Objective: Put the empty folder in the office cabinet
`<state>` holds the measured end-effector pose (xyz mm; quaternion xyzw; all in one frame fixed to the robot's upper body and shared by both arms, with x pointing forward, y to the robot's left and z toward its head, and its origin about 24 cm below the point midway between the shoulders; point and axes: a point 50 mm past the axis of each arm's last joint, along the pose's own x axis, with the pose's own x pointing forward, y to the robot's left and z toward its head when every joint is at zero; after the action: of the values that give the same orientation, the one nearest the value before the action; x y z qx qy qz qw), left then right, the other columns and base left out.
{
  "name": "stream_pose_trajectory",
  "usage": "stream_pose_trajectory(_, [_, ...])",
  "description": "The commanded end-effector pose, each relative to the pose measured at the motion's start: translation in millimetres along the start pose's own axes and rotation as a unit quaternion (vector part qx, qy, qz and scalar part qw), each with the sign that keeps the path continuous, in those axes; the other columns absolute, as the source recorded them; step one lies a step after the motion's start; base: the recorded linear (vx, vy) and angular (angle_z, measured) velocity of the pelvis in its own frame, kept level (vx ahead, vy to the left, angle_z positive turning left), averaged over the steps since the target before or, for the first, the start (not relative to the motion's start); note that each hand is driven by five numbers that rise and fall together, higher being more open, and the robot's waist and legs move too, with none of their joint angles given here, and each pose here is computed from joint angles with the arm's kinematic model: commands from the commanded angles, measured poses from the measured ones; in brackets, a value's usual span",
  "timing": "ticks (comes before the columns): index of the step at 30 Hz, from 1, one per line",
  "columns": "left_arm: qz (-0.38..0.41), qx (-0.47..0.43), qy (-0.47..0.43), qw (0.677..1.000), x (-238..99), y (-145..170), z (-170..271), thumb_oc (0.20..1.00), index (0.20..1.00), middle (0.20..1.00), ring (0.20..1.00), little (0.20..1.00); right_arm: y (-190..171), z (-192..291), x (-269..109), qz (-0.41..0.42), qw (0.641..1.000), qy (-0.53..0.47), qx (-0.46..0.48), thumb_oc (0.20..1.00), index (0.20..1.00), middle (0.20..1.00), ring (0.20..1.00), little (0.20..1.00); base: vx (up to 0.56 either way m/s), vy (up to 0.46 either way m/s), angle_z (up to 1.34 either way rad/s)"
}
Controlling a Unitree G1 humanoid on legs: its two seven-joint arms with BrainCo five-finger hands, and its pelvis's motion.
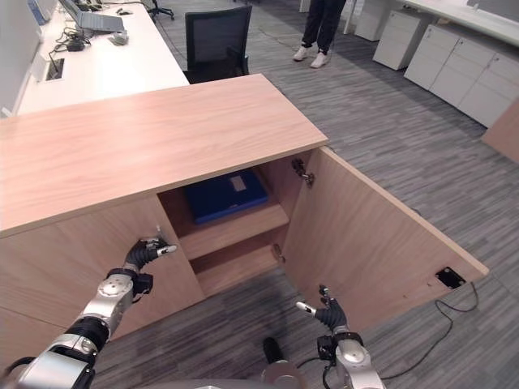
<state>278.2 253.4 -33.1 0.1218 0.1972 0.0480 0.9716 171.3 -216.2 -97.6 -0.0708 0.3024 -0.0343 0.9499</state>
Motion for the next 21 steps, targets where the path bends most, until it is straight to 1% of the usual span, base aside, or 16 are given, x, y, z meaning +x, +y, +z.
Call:
stream_pose_trajectory(1, [0.016, -0.009, -0.143, 0.99, 15, 6, 74, 1.0, 1.0, 1.0, 1.0, 1.0, -11, 28, 19, -0.015, 0.999, -0.039, -0.014, 1.0, 1.0, 1.0, 1.0, 1.0, -0.26, 0.025, -0.38])
stream_pose_trajectory(5, [0.016, -0.006, -0.154, 0.988, 10, 12, 74, 1.0, 1.0, 1.0, 1.0, 1.0, -16, 14, 19, -0.025, 0.999, -0.003, -0.025, 1.0, 1.0, 1.0, 1.0, 1.0, -0.13, 0.01, -0.18])
stream_pose_trajectory(7, [0.009, -0.007, -0.15, 0.989, 1, 10, 62, 1.0, 1.0, 1.0, 1.0, 1.0, -38, -10, 10, -0.067, 0.996, 0.05, -0.016, 1.0, 1.0, 1.0, 1.0, 1.0, 0.05, -0.02, 0.0])
stream_pose_trajectory(8, [0.009, -0.007, -0.15, 0.989, 1, 10, 62, 1.0, 1.0, 1.0, 1.0, 1.0, -38, -10, 10, -0.067, 0.996, 0.049, -0.016, 1.0, 1.0, 1.0, 1.0, 1.0, 0.11, -0.031, -0.27])
stream_pose_trajectory(11, [-0.013, -0.032, -0.136, 0.99, -14, -1, 40, 1.0, 1.0, 1.0, 1.0, 1.0, -63, -47, -9, -0.126, 0.984, 0.127, 0.022, 1.0, 1.0, 1.0, 1.0, 1.0, 0.13, -0.053, -0.36])
stream_pose_trajectory(12, [-0.013, -0.032, -0.135, 0.99, -15, -1, 39, 1.0, 1.0, 1.0, 1.0, 1.0, -63, -47, -9, -0.126, 0.984, 0.127, 0.021, 1.0, 1.0, 1.0, 1.0, 1.0, 0.09, -0.091, -0.2])
stream_pose_trajectory(13, [-0.024, -0.035, -0.13, 0.991, -21, -4, 33, 1.0, 1.0, 1.0, 1.0, 1.0, -75, -56, -17, -0.155, 0.976, 0.148, 0.042, 1.0, 1.0, 1.0, 1.0, 1.0, 0.02, -0.047, -0.11])
stream_pose_trajectory(14, [-0.024, -0.035, -0.13, 0.991, -21, -5, 32, 1.0, 1.0, 1.0, 1.0, 1.0, -76, -57, -17, -0.155, 0.976, 0.148, 0.042, 1.0, 1.0, 1.0, 1.0, 1.0, 0.04, -0.084, -0.07])
stream_pose_trajectory(15, [-0.04, -0.04, -0.118, 0.991, -27, -9, 23, 1.0, 1.0, 1.0, 1.0, 1.0, -90, -64, -24, -0.185, 0.967, 0.167, 0.06, 1.0, 1.0, 1.0, 1.0, 1.0, 0.02, -0.058, -0.02])
stream_pose_trajectory(17, [-0.053, -0.04, -0.112, 0.992, -29, -13, 19, 1.0, 1.0, 1.0, 1.0, 1.0, -102, -69, -31, -0.212, 0.958, 0.18, 0.076, 1.0, 1.0, 1.0, 1.0, 1.0, 0.02, -0.058, -0.05])
stream_pose_trajectory(18, [-0.054, -0.04, -0.112, 0.991, -29, -13, 19, 1.0, 1.0, 1.0, 1.0, 1.0, -102, -69, -31, -0.212, 0.958, 0.18, 0.076, 1.0, 1.0, 1.0, 1.0, 1.0, 0.01, -0.036, -0.03])
stream_pose_trajectory(21, [-0.069, -0.034, -0.107, 0.991, -32, -16, 16, 1.0, 1.0, 1.0, 1.0, 1.0, -122, -65, -35, -0.241, 0.951, 0.175, 0.079, 1.0, 1.0, 1.0, 1.0, 1.0, 0.0, -0.043, -0.01])
